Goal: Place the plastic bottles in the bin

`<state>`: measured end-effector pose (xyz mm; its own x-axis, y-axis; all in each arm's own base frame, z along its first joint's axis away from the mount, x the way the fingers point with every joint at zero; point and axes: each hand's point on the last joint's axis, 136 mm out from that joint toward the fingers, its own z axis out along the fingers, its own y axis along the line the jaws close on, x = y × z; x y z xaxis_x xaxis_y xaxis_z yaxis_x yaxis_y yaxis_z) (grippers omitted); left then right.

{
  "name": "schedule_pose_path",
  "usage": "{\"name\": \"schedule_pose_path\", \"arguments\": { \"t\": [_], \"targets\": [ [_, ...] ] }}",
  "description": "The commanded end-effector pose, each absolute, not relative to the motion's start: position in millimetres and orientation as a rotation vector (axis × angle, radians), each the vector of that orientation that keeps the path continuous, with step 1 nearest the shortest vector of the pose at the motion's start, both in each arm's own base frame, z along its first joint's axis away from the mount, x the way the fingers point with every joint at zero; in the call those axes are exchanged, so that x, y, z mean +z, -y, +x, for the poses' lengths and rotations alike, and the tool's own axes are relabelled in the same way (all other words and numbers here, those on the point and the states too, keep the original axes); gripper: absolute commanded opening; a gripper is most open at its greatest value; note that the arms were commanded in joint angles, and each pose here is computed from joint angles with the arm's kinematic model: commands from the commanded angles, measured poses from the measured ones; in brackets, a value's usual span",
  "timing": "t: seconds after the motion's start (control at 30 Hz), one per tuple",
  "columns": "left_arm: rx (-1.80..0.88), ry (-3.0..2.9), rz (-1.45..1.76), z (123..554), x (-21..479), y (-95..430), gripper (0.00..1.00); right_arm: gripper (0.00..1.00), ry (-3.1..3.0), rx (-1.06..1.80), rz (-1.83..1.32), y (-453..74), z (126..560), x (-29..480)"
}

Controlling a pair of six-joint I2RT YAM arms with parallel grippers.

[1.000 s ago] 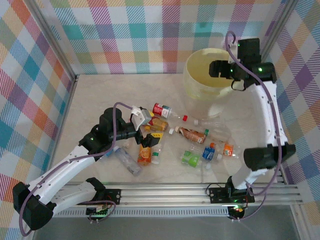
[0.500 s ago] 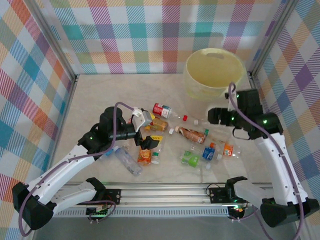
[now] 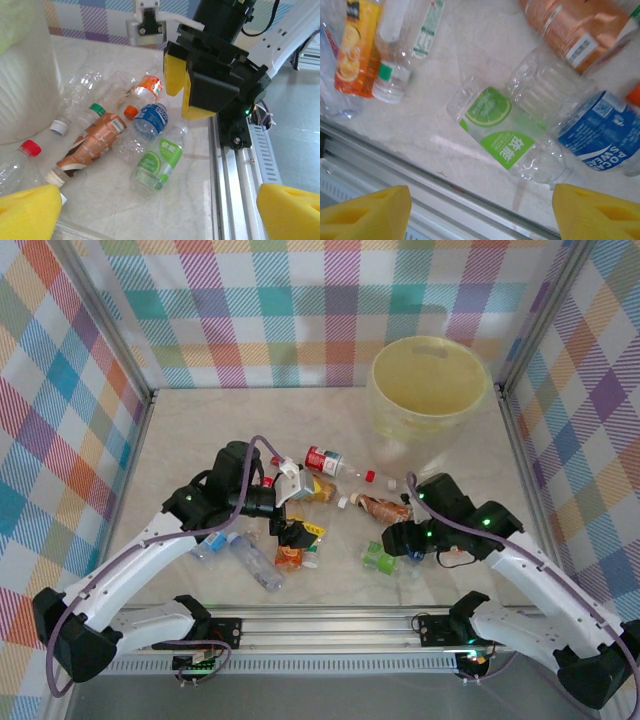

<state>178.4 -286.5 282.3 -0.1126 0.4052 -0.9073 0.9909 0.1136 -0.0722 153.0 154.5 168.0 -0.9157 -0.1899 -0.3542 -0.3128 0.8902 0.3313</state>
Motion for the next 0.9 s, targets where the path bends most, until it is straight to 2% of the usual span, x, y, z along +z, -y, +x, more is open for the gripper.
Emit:
{"name": "schedule_pose_path", "arguments": {
  "t": [0.0, 0.3, 0.87],
  "targets": [
    [-1.017, -1.59, 1.454, 163.7, 290.1, 288.8, 1.0, 0.74, -2.749, 0.534, -0.364, -161.6, 154.5, 157.8],
    [-1.023, -1.599, 1.452, 164.4, 287.7, 292.1, 1.0, 0.81, -2.826, 0.352, -0.457, -175.2, 155.7, 114.3],
    [-1.011, -1.616, 1.462, 163.4, 283.2, 294.7, 1.0, 0.85, -2.861, 0.251, -0.561, -183.8, 161.1, 82.2]
  ]
}}
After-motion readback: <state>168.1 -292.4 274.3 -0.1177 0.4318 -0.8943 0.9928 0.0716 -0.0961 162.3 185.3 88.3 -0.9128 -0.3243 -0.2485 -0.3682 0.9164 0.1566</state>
